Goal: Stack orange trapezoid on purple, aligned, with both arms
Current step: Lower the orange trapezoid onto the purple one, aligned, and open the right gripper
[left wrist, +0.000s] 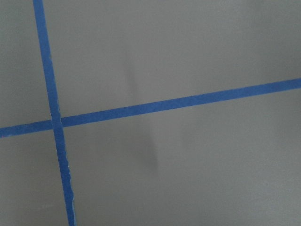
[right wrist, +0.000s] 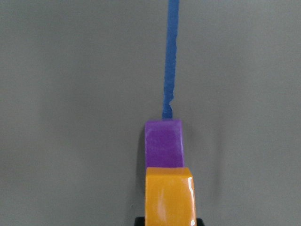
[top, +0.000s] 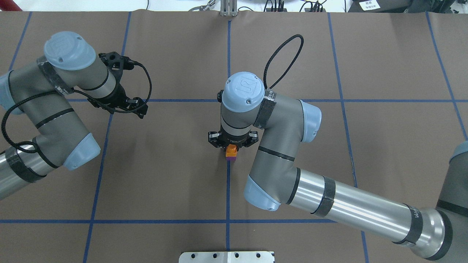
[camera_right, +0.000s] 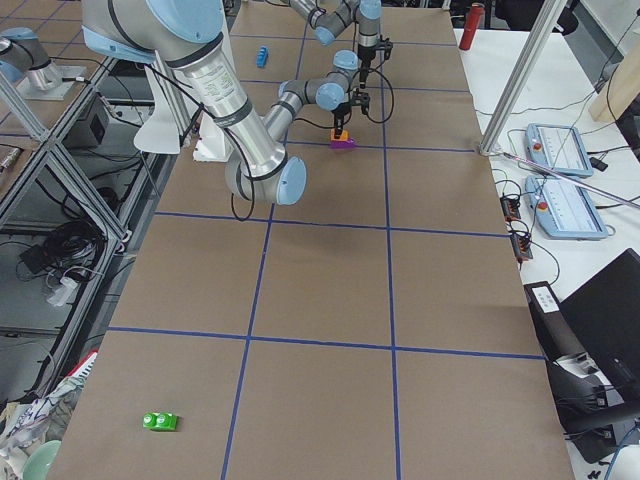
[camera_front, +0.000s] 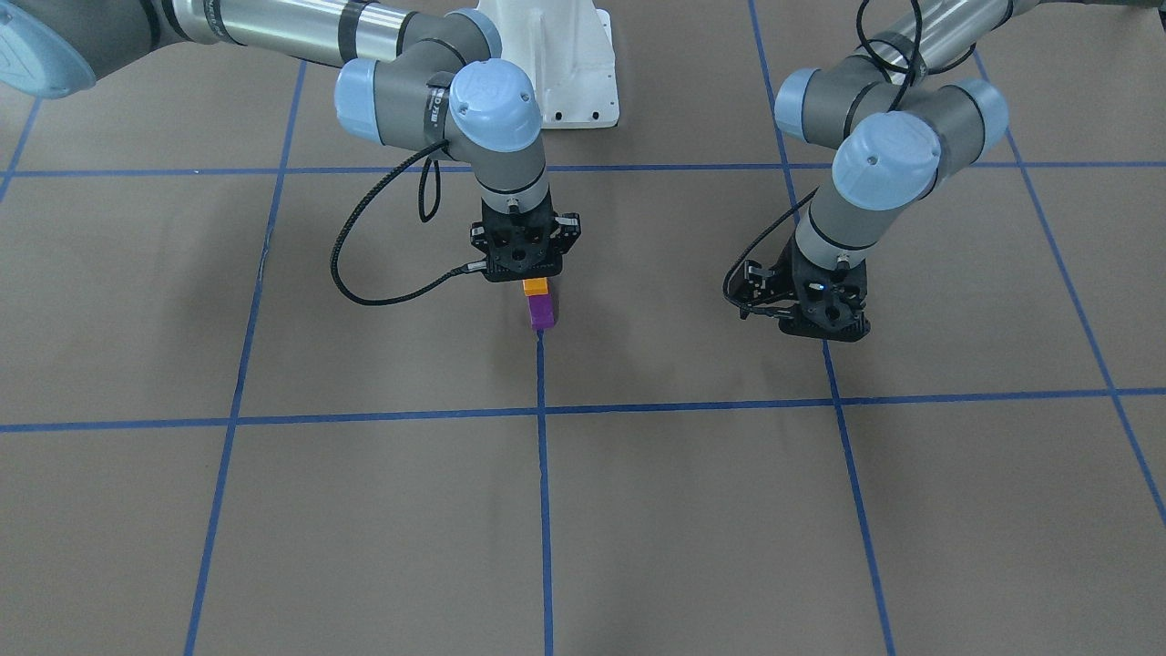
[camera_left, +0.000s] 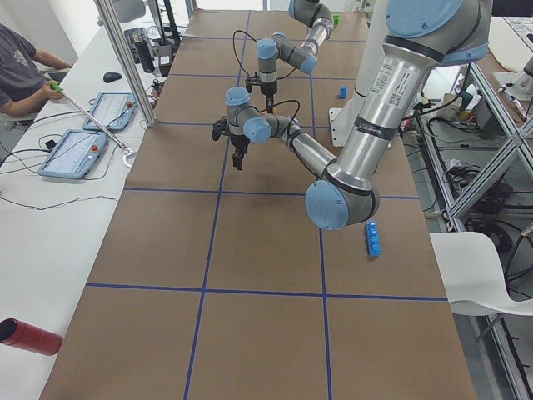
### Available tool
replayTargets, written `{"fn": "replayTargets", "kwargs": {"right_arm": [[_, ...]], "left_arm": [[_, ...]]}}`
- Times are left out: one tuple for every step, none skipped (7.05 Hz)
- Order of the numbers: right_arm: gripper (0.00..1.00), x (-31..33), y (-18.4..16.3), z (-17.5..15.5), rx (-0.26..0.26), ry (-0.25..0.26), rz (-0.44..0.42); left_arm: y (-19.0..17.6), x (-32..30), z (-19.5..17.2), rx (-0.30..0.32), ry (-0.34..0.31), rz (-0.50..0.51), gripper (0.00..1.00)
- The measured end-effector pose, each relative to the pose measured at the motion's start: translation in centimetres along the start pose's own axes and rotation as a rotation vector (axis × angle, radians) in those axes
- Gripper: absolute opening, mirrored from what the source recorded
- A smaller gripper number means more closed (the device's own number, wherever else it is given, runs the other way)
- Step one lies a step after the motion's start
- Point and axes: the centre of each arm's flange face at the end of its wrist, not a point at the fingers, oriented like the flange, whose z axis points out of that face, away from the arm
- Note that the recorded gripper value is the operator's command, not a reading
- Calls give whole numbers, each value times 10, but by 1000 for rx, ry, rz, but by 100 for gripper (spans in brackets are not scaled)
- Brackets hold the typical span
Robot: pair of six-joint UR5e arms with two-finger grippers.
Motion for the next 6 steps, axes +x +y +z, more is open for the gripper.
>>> {"fn": "replayTargets", "kwargs": {"right_arm": [[0, -2, 2, 2, 5, 3, -8], [0, -2, 4, 3, 7, 5, -16], [0, -3, 5, 4, 12, 7, -22], [32, -4, 7, 6, 20, 12, -28], [99, -4, 8, 7, 24, 15, -30], [100, -5, 8, 7, 28, 16, -29]], "left_arm": [[0, 0, 0, 0, 0, 0, 100], [0, 0, -1, 1, 1, 0, 100], [0, 1, -1, 2, 2, -3, 100], [0, 2, -2, 3, 3, -9, 100], [0, 4, -4, 4, 5, -12, 100], [0, 5, -5, 6, 7, -16, 100]]}}
